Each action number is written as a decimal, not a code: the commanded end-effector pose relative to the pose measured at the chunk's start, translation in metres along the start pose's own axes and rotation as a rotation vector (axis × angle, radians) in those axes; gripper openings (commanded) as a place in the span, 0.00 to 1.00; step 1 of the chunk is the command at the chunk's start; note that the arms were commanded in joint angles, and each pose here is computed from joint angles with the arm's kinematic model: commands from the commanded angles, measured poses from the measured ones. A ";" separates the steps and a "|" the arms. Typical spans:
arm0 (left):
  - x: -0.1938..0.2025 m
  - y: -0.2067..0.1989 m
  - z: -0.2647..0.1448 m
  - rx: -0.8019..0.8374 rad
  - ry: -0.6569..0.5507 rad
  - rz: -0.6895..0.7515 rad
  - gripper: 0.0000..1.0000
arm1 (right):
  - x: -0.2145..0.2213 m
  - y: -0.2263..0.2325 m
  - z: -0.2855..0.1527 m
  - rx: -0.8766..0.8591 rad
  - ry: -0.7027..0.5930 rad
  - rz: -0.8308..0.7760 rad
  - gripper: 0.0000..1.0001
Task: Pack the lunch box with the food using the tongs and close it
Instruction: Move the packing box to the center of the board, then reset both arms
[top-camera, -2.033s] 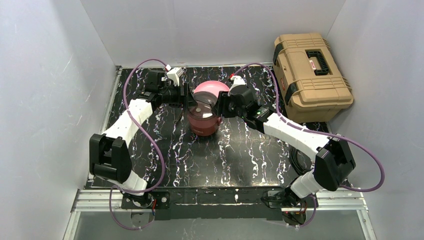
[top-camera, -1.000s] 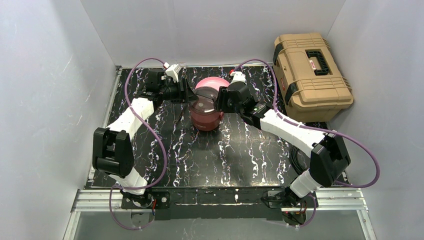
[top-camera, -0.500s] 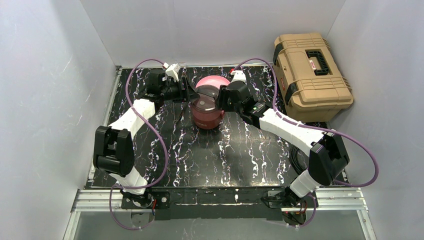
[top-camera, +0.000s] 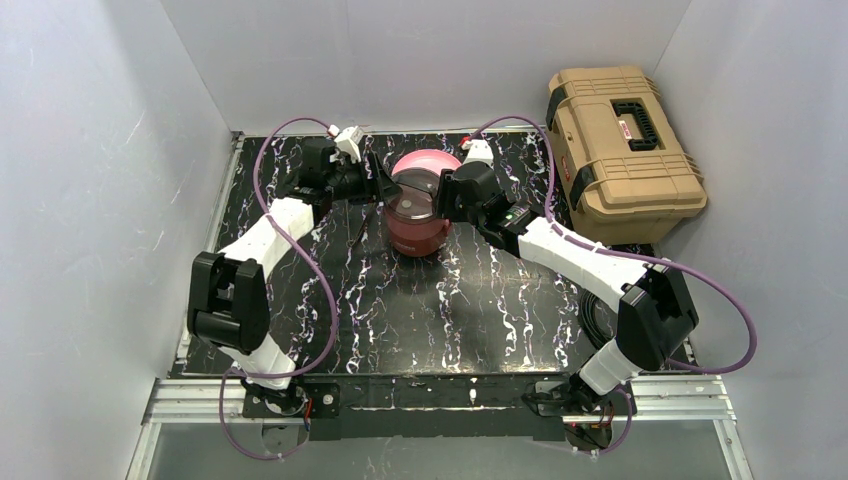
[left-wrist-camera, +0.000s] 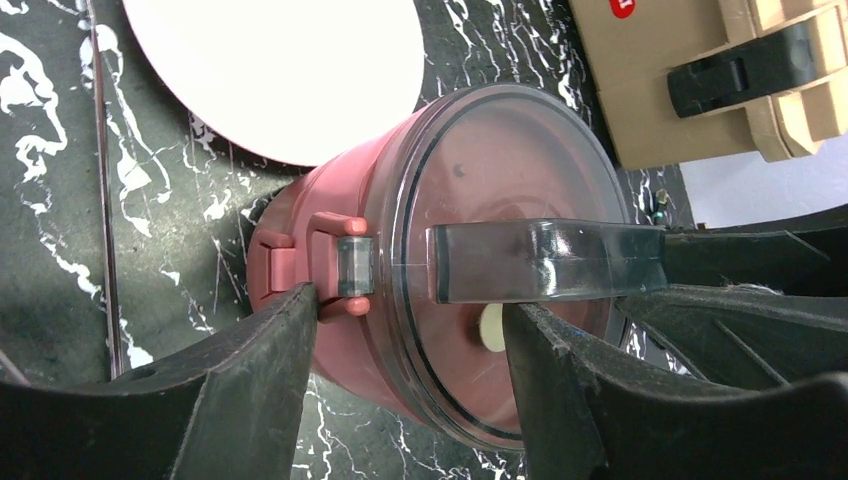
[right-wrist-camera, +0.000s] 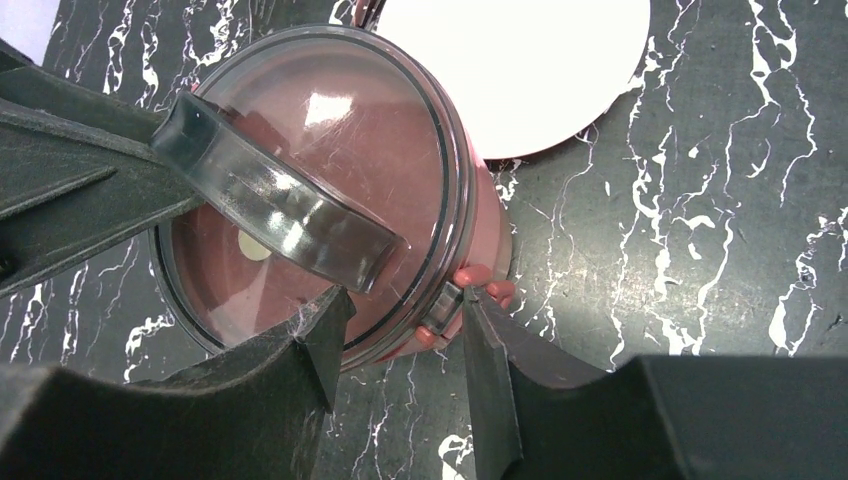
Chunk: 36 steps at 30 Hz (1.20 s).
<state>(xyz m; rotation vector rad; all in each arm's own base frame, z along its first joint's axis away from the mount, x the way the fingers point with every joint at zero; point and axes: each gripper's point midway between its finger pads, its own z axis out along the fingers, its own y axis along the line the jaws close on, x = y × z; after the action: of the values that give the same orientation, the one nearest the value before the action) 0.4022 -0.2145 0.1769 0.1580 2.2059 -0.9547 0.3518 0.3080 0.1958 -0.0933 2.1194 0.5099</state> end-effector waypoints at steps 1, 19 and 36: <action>0.129 -0.008 -0.017 -0.080 0.443 -0.121 0.58 | 0.063 -0.008 0.008 0.034 0.186 -0.104 0.53; 0.055 0.025 -0.092 -0.340 0.099 0.027 0.98 | -0.012 -0.040 -0.063 0.191 0.016 -0.187 0.81; 0.002 0.069 -0.216 -0.697 -0.393 0.035 0.99 | -0.025 -0.131 -0.100 0.194 -0.103 0.009 0.98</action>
<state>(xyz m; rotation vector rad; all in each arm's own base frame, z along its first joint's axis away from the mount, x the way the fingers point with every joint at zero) 0.3099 -0.0576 0.2097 -0.2254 2.1682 -0.3434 0.3163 0.1548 0.2032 -0.0061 2.1700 0.2328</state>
